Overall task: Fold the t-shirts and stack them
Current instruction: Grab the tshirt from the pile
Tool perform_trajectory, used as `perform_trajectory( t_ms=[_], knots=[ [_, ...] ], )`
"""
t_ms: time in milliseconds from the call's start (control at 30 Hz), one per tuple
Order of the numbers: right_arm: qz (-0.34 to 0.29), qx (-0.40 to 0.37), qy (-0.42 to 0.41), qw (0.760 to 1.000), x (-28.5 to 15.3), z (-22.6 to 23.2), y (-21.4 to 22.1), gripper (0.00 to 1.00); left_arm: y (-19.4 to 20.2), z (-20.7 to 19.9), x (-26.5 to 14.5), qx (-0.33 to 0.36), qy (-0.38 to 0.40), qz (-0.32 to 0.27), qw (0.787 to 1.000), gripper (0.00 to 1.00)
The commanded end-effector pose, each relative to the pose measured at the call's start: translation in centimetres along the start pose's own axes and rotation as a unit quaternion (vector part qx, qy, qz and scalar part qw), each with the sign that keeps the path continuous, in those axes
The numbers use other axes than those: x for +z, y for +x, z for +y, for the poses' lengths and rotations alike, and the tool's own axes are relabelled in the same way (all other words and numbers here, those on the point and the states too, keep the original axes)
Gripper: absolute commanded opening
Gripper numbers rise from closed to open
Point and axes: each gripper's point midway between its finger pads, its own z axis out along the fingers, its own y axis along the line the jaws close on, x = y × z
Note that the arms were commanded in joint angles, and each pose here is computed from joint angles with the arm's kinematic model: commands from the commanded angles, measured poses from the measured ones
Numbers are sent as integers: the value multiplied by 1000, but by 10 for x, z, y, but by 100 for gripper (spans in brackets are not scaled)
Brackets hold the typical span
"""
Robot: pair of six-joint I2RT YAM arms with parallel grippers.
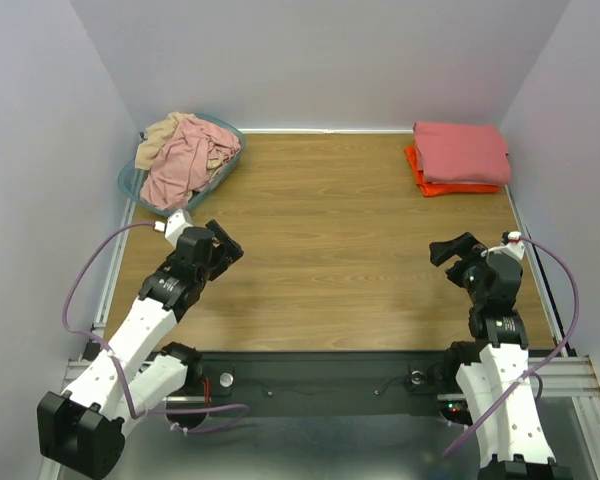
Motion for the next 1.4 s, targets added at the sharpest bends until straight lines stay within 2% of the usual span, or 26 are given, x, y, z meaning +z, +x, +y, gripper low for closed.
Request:
perform_trajectory(
  t_ms=[0, 133, 300, 333, 400, 433, 467, 500, 533, 567, 600, 633, 667, 700, 733, 767, 800, 833, 867, 933, 1100, 1367],
  knots=[
    [-34, 4, -20, 999, -2, 16, -22, 100, -32, -14, -5, -10, -5, -45, 999, 98],
    [-14, 4, -48, 999, -4, 27, -17, 100, -67, -29, 4, 7, -30, -72, 997, 98],
    [-2, -1, -54, 999, -2, 32, -18, 100, -135, -63, 20, 15, -37, -111, 993, 98],
    [5, -2, -53, 999, 1, 33, -18, 100, -142, -54, 40, 13, -57, -97, 994, 98],
    [15, -5, -53, 998, 3, 35, -17, 100, -171, -60, 52, 8, -57, -105, 993, 98],
    [30, -4, -47, 998, 7, 32, -12, 100, -171, -52, 76, 9, -76, -88, 993, 98],
    [33, -8, -46, 998, 9, 33, -13, 100, -196, -55, 81, 4, -69, -98, 993, 99],
    [43, -6, -41, 998, 12, 31, -10, 100, -204, -55, 92, 4, -71, -95, 993, 98],
    [58, -4, -34, 998, 17, 28, -4, 100, -197, -49, 122, 8, -77, -67, 995, 98],
    [66, -5, -31, 997, 20, 28, -3, 100, -221, -65, 128, 8, -57, -83, 995, 98],
    [70, -6, -32, 997, 22, 30, -4, 100, -212, -52, 162, 17, -78, -51, 995, 98],
    [75, -5, -30, 997, 25, 30, -4, 100, -216, -56, 174, 22, -81, -43, 996, 98],
    [89, -4, -18, 996, 31, 25, 1, 100, -248, -81, 175, 25, -60, -69, 996, 98],
    [89, -1, -13, 996, 33, 25, -1, 100, -239, -55, 207, 30, -98, -38, 994, 97],
    [95, 0, -8, 995, 36, 23, 1, 100, -244, -56, 218, 35, -100, -37, 994, 97],
    [101, 0, -2, 995, 41, 20, 3, 100, -272, -78, 218, 35, -77, -64, 994, 97],
    [107, 1, 1, 994, 43, 19, 5, 100, -258, -65, 245, 39, -94, -37, 994, 96],
    [111, 1, 1, 994, 45, 19, 6, 100, -260, -65, 254, 39, -93, -36, 994, 95],
    [109, -3, -1, 994, 47, 21, 3, 100, -275, -78, 255, 38, -74, -50, 995, 94],
    [120, -3, 4, 993, 51, 19, 8, 100, -267, -70, 275, 34, -76, -38, 996, 91],
    [120, -8, 14, 993, 55, 13, 9, 100, -259, -57, 293, 17, -83, -50, 995, 91],
    [124, -11, 26, 992, 59, 6, 13, 100, -256, -41, 308, 13, -113, -58, 992, 71]
  ],
)
